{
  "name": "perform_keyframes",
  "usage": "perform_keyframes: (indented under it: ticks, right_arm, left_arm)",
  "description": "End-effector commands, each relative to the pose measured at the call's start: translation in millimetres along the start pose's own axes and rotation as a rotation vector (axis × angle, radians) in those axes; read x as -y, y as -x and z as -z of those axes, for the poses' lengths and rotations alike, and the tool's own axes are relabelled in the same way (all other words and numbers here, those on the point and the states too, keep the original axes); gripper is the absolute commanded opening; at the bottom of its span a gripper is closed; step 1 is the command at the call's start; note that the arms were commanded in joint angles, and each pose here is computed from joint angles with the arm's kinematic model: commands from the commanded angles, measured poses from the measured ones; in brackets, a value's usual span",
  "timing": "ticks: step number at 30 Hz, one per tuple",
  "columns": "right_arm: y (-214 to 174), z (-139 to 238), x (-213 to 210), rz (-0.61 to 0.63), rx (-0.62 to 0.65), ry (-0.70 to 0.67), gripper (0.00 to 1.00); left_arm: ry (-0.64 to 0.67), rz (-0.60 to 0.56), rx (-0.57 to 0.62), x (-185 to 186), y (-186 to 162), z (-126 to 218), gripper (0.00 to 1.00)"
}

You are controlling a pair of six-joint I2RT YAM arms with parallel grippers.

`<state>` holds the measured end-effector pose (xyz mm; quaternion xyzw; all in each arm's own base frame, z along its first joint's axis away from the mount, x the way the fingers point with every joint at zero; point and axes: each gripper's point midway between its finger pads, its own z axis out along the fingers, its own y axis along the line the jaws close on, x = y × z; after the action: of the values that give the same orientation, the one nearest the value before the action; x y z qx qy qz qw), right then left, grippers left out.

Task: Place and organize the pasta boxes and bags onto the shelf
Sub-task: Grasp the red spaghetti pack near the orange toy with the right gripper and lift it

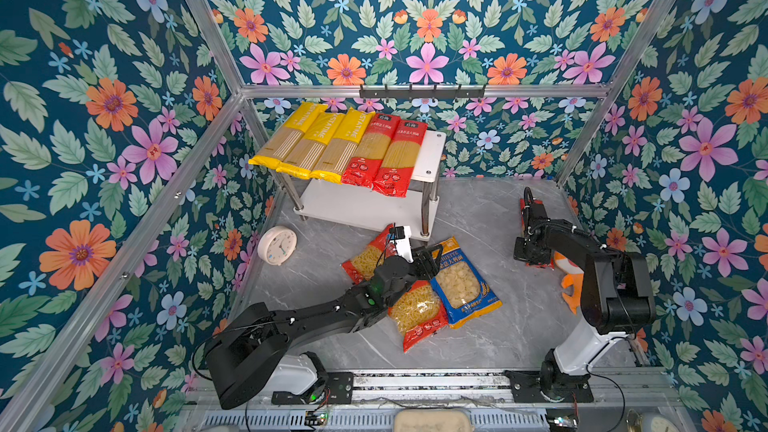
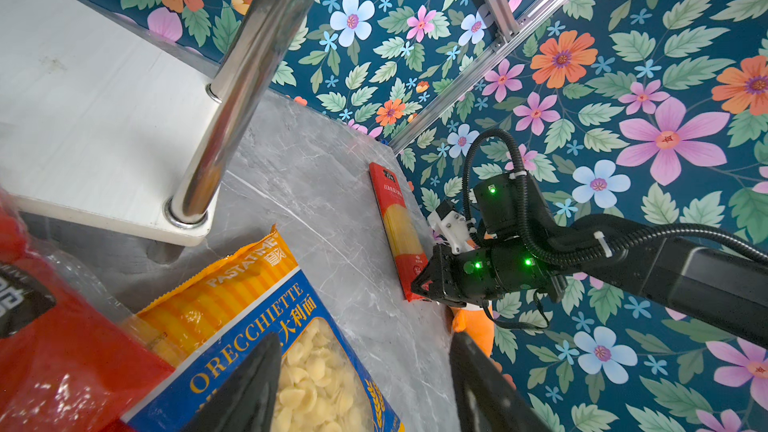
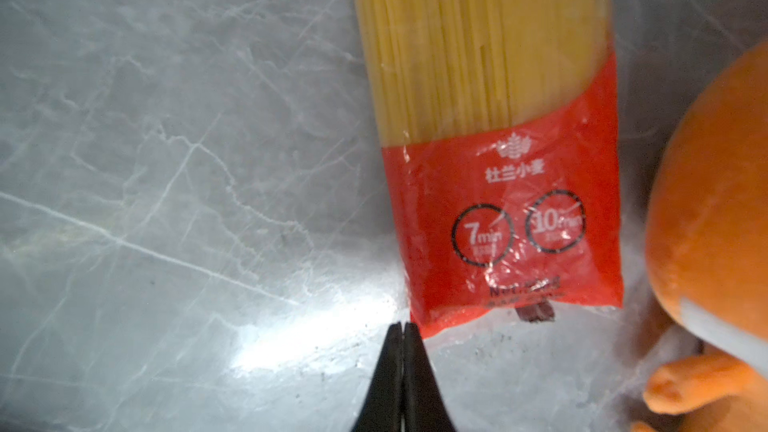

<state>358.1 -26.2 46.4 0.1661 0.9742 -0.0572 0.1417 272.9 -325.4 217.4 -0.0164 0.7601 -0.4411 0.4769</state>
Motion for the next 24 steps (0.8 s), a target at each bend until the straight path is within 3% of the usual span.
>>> perform_keyframes:
  ticks: [1,2,6,9,13,20,24]
  right_arm:
    - [-4,3,2,0.0,-0.013,-0.003,0.0]
    - [-4,3,3,-0.006,-0.016,-0.013,0.0]
    - [-4,-1,14,-0.008,-0.024,-0.08,0.29]
    - [-6,-9,14,-0.013,-0.049,-0.08,0.32]
    - [-11,-21,13,-0.013,-0.087,-0.076,0.27]
    - [-12,-20,8,-0.005,-0.094,-0.047,0.02]
    - [-10,-8,2,-0.001,-0.072,-0.024,0.0]
  left_arm:
    - [-0.023,0.009,0.018,6,5,0,0.67]
    - [-0.024,0.008,0.018,6,5,0,0.67]
    - [-0.027,0.008,0.014,7,4,0,0.66]
    - [-0.027,0.009,0.012,7,4,-1,0.66]
    - [-0.028,0.007,0.011,7,3,-2,0.66]
    - [-0.024,0.002,0.011,7,3,-3,0.66]
    - [-0.028,0.004,0.008,8,2,-5,0.66]
